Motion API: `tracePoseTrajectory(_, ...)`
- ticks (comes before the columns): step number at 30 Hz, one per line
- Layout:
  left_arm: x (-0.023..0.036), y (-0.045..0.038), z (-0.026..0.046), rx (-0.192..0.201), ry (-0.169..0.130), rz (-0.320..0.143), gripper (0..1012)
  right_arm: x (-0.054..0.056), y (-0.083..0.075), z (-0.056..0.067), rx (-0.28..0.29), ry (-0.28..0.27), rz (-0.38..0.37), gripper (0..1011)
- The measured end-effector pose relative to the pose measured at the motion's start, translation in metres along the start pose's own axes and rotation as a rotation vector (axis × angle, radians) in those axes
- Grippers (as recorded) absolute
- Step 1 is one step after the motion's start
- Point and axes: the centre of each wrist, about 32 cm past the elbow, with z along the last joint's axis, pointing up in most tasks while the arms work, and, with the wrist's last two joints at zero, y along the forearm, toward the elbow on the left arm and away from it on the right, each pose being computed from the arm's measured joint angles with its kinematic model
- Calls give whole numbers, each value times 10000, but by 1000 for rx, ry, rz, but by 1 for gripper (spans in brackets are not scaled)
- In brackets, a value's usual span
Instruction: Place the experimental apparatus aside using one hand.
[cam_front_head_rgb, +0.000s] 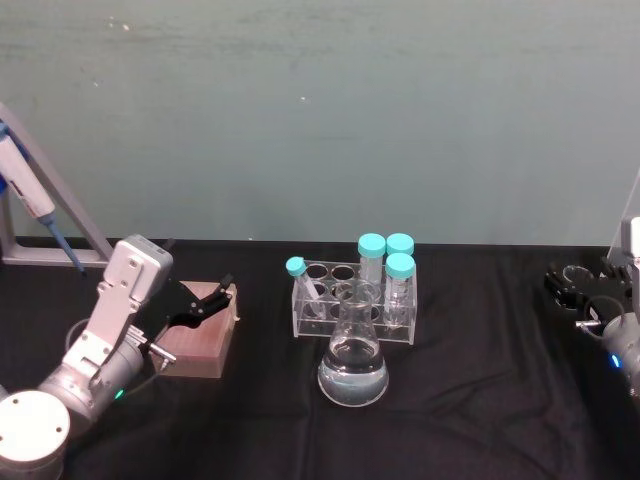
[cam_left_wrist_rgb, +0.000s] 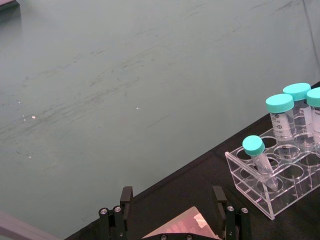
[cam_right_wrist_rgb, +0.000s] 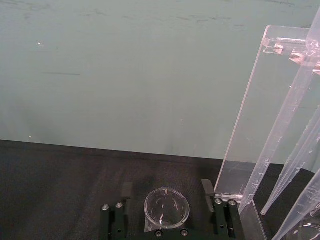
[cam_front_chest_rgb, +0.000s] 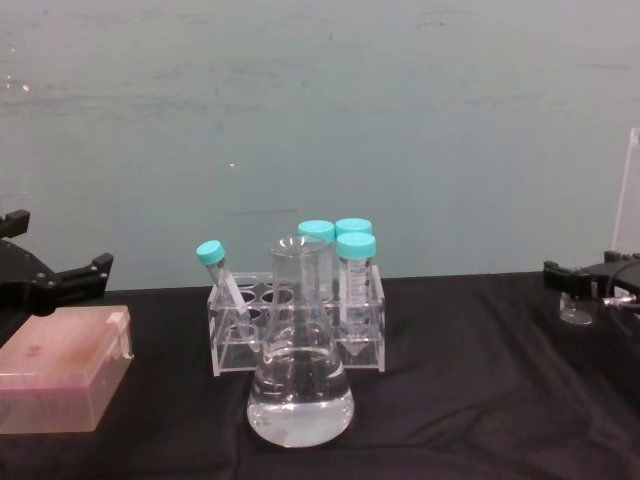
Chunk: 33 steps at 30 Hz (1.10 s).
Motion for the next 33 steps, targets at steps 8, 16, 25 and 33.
tracePoseTrajectory(8,0,0,0,0,0,0,1000,0,0,0,0,0,0,1002)
tracePoseTrajectory(16,0,0,0,0,0,0,1000,1,0,0,0,0,0,1000)
tracePoseTrajectory(25,0,0,0,0,0,0,1000,-4,-13,12,14,-14,6,1000)
tracePoseTrajectory(33,0,0,0,0,0,0,1000,-6,-63,56,65,-48,33,1000)
